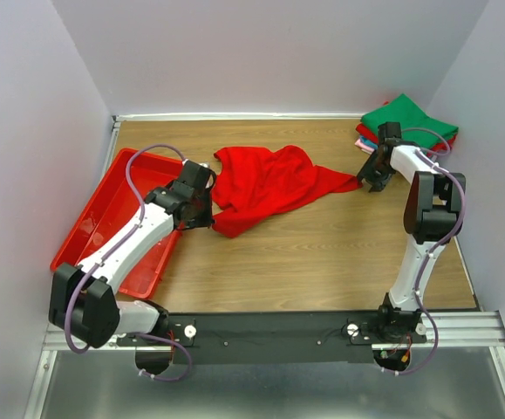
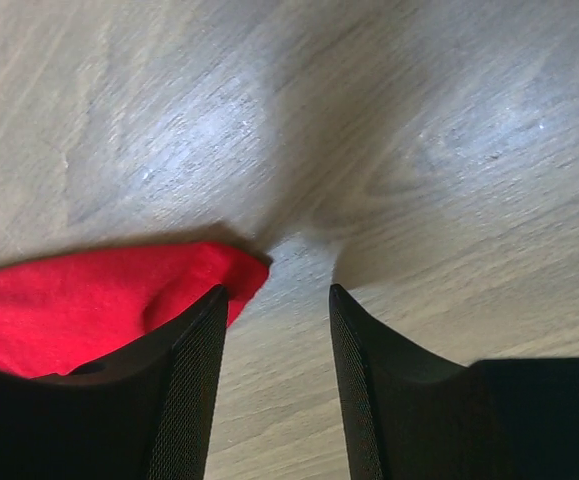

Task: Fold and stack the t-shirts
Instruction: Flatten the tshirt out

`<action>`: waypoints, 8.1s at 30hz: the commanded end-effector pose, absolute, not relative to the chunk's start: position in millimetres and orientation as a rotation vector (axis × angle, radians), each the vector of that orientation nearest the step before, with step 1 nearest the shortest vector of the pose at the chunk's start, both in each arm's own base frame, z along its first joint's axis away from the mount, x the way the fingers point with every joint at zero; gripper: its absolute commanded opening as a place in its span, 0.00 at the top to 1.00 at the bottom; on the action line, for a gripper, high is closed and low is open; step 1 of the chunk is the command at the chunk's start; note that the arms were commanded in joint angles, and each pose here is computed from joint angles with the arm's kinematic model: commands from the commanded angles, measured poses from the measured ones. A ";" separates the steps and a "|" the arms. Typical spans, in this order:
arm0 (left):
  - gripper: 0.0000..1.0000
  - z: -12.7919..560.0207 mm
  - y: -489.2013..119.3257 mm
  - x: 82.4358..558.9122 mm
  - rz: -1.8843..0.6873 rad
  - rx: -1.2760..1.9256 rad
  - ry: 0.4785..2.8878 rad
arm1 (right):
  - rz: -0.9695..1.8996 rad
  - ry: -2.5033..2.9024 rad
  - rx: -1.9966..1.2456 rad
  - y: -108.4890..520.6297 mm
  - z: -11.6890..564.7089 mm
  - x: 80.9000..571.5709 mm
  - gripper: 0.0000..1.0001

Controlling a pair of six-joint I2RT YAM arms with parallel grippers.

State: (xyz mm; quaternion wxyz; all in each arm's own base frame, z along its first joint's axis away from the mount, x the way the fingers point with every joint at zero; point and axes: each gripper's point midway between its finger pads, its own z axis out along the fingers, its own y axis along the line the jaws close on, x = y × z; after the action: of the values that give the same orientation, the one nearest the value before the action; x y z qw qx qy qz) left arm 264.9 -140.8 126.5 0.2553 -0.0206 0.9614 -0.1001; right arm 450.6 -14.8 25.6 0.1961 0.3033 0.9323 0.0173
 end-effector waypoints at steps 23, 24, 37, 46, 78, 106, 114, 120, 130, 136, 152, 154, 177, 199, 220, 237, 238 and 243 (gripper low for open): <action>1.00 127.7 -140.1 283.4 -0.248 -0.043 2.612 | 0.157 2.671 0.736 -3.8 1.2 461.7 0.80; 1.00 127.4 -140.3 283.7 -0.248 -0.043 2.612 | 0.151 2.676 0.732 -4.5 -0.9 461.0 0.82; 1.00 187.4 -135.6 332.4 -0.266 -0.135 2.446 | 0.168 2.497 0.662 -14.3 75.6 491.7 0.99; 1.00 322.1 -130.3 396.4 -0.417 -0.185 2.144 | 0.196 2.145 0.617 -39.1 237.8 508.4 0.99; 1.00 612.7 -122.1 322.1 -0.837 -0.074 1.372 | -0.071 1.345 0.507 -80.4 567.7 360.2 0.99; 1.00 661.2 -148.0 357.1 -0.840 0.165 1.144 | 0.028 1.384 0.507 -73.7 558.1 424.9 0.99; 1.00 657.2 -124.3 268.5 -0.745 0.178 1.095 | -0.036 1.237 0.526 -77.7 600.1 323.2 0.99; 1.00 669.9 -108.1 204.0 -0.685 0.194 1.014 | -0.042 1.139 0.539 -75.4 616.5 253.5 0.99; 1.00 694.5 -116.0 177.5 -0.714 0.276 0.969 | -0.101 1.016 0.616 -88.1 635.5 192.2 0.99; 1.00 693.2 -131.5 212.0 -0.771 0.311 0.995 | -0.166 1.046 0.692 -104.2 621.7 213.0 0.99; 0.95 411.0 -246.8 569.0 -0.818 0.229 1.661 | -0.454 1.681 0.864 -151.4 299.8 458.5 0.99; 0.45 363.8 -254.7 600.4 -0.809 0.198 1.716 | -0.445 1.750 0.848 -154.5 268.9 480.7 0.84; 0.09 181.7 -247.1 425.1 -0.578 0.167 2.360 | 0.150 2.269 0.584 -34.6 152.7 408.7 0.05; 0.09 53.0 -228.1 352.9 -0.590 0.090 2.623 | 0.223 2.599 0.772 -9.4 31.0 359.4 0.04; 0.09 23.3 -244.0 455.2 -0.492 0.071 2.666 | -0.069 2.662 0.835 -51.3 -6.7 412.5 0.04; 0.09 119.8 -239.7 521.2 -0.457 0.112 2.443 | 0.095 2.564 0.744 -37.5 56.6 446.4 0.04; 0.09 115.0 -236.8 513.3 -0.449 0.108 2.459 | 0.096 2.558 0.742 -37.2 60.7 444.3 0.04; 0.09 129.7 -230.2 478.9 -0.452 0.096 2.448 | 0.180 2.557 0.713 -19.9 77.6 418.9 0.04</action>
State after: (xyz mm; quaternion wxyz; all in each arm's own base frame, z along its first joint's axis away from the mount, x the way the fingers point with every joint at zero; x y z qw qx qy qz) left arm 496.6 -236.5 96.3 0.2899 0.0373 0.9395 -0.1785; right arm 439.9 -36.6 54.8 0.2342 0.2760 0.9315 0.0373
